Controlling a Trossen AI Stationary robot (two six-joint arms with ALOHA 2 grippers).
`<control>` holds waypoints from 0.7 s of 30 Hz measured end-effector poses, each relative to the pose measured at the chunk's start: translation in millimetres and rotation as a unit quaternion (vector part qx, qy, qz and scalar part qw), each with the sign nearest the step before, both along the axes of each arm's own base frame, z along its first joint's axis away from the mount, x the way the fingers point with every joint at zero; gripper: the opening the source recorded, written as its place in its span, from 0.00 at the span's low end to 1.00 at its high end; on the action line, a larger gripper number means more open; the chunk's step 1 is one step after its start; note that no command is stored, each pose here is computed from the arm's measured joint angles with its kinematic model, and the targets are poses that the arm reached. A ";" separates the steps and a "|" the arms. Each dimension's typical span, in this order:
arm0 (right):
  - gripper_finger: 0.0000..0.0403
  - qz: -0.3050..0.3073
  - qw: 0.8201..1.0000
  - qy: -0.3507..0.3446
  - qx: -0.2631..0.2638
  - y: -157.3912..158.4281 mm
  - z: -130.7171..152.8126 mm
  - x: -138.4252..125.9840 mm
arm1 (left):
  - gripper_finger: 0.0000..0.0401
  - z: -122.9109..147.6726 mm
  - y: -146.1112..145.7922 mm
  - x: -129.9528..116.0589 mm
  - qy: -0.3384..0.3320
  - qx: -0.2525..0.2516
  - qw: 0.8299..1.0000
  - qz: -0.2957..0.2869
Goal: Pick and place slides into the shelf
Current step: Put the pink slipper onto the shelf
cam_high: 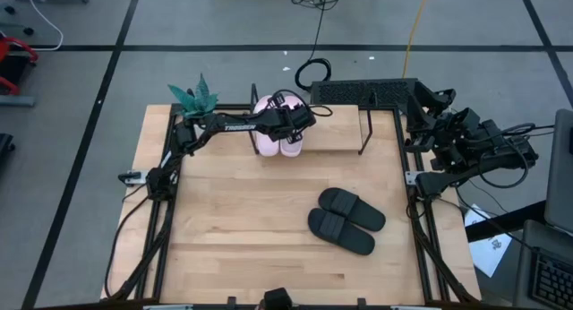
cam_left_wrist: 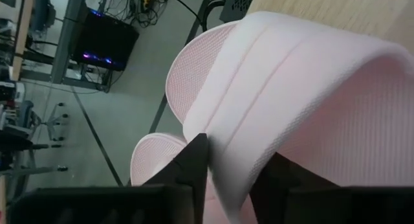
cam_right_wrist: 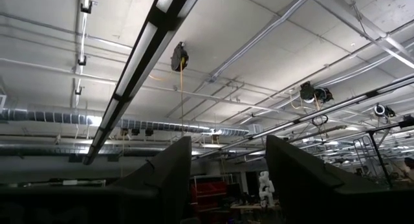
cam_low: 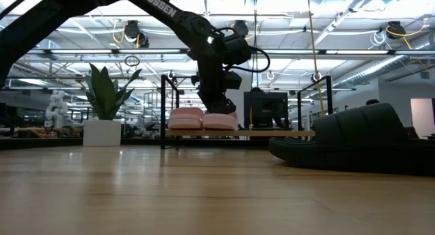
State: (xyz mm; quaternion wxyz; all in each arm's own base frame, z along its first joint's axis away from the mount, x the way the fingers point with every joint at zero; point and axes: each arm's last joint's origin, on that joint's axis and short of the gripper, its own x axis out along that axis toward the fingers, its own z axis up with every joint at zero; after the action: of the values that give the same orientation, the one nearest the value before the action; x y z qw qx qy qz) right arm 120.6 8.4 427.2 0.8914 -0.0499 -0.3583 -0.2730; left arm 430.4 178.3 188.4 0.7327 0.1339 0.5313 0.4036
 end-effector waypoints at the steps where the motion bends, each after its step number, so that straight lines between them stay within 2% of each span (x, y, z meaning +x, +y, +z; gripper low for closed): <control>1: 0.47 0.000 1.000 0.000 0.000 0.0 0.0 0.0 | 0.25 1.0 -0.2 -0.4 -0.003 -0.001 1.000 0.002; 10: 0.47 0.010 1.000 -0.005 0.008 0.1 -0.2 0.3 | 0.42 2.0 -1.4 -0.9 -0.002 -0.003 1.000 0.002; 15: 0.47 0.012 1.000 0.000 0.009 0.2 -0.9 1.2 | 0.45 3.4 -4.9 0.2 0.002 0.009 1.000 0.002; 21: 0.47 0.012 1.000 0.001 0.009 0.3 -1.1 1.5 | 0.45 22.8 -16.5 0.6 -0.016 0.019 1.000 -0.014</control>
State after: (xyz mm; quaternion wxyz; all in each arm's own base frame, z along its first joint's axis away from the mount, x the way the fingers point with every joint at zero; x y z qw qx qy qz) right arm 122.1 8.7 426.1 0.8954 -0.0377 -0.3557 -0.2652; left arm 431.0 161.8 211.3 0.7441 0.1488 0.5099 0.4051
